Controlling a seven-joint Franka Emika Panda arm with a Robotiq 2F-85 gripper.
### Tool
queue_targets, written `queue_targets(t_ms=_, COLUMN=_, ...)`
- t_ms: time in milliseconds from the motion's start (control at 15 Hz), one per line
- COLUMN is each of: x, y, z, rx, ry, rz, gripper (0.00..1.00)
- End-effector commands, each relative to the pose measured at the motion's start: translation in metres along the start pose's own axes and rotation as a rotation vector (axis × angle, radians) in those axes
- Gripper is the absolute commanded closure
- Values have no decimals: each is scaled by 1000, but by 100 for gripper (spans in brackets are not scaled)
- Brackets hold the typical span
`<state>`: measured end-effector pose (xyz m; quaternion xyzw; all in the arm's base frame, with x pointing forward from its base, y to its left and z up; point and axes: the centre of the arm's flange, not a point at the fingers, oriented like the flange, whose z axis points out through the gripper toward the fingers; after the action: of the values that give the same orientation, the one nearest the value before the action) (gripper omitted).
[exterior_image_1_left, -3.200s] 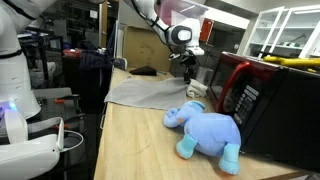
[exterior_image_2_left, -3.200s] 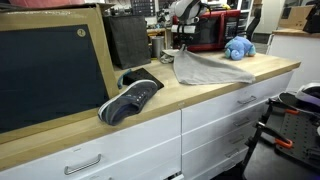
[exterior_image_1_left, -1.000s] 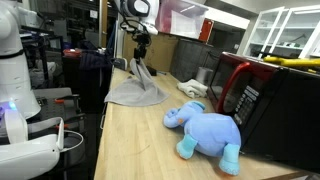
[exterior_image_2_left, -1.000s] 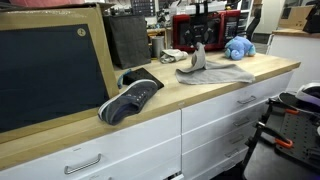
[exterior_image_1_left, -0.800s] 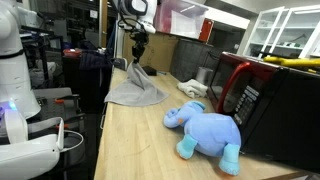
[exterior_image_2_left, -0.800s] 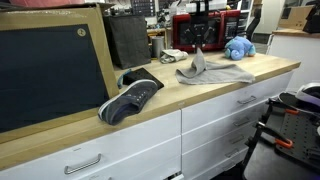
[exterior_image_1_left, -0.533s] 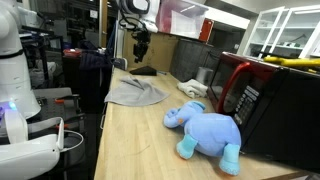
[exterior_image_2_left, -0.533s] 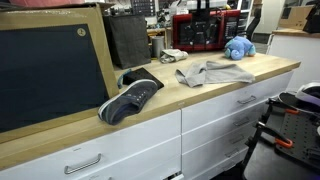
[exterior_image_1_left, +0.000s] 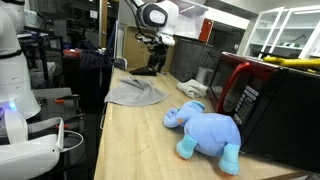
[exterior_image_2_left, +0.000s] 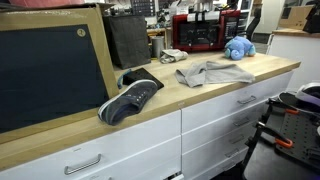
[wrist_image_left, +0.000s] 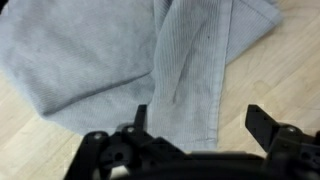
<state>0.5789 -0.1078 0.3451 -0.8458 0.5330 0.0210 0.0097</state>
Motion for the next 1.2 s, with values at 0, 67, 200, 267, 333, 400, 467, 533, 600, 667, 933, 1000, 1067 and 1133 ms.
queue_targets(t_ms=0, x=38, y=-34, z=41, rx=-34, ry=5, rz=94, gripper=0)
queue_targets(t_ms=67, x=44, y=-39, z=51, rx=-42, ry=9, rz=110, gripper=0)
queue_targets(t_ms=200, x=55, y=-51, z=65, rx=-42, ry=20, rz=135, gripper=0)
queue_targets(t_ms=267, x=59, y=-57, z=70, rx=-40, ry=23, rz=144, gripper=0)
queue_targets(t_ms=333, x=63, y=-62, z=68, rx=-33, ry=28, rz=147, gripper=0)
queue_targets(t_ms=400, x=66, y=-67, z=70, rx=-28, ry=38, rz=148, gripper=0)
queue_targets(t_ms=467, x=69, y=-71, z=72, rx=-27, ry=45, rz=143, gripper=0)
queue_targets(t_ms=533, x=73, y=-74, z=72, rx=-30, ry=52, rz=144, gripper=0)
queue_targets(t_ms=600, x=77, y=-76, z=73, rx=-30, ry=56, rz=145, gripper=0)
queue_targets(t_ms=667, x=82, y=-76, z=75, rx=-41, ry=66, rz=143, gripper=0)
queue_targets(t_ms=933, x=95, y=-63, z=93, rx=-122, ry=78, rz=157, gripper=0)
queue_targets(t_ms=1000, x=96, y=-57, z=98, rx=-146, ry=78, rz=152, gripper=0)
queue_targets(t_ms=1067, x=97, y=-51, z=102, rx=-161, ry=77, rz=146, gripper=0)
queue_targets(t_ms=1133, x=98, y=-47, z=106, rx=-176, ry=73, rz=146, gripper=25)
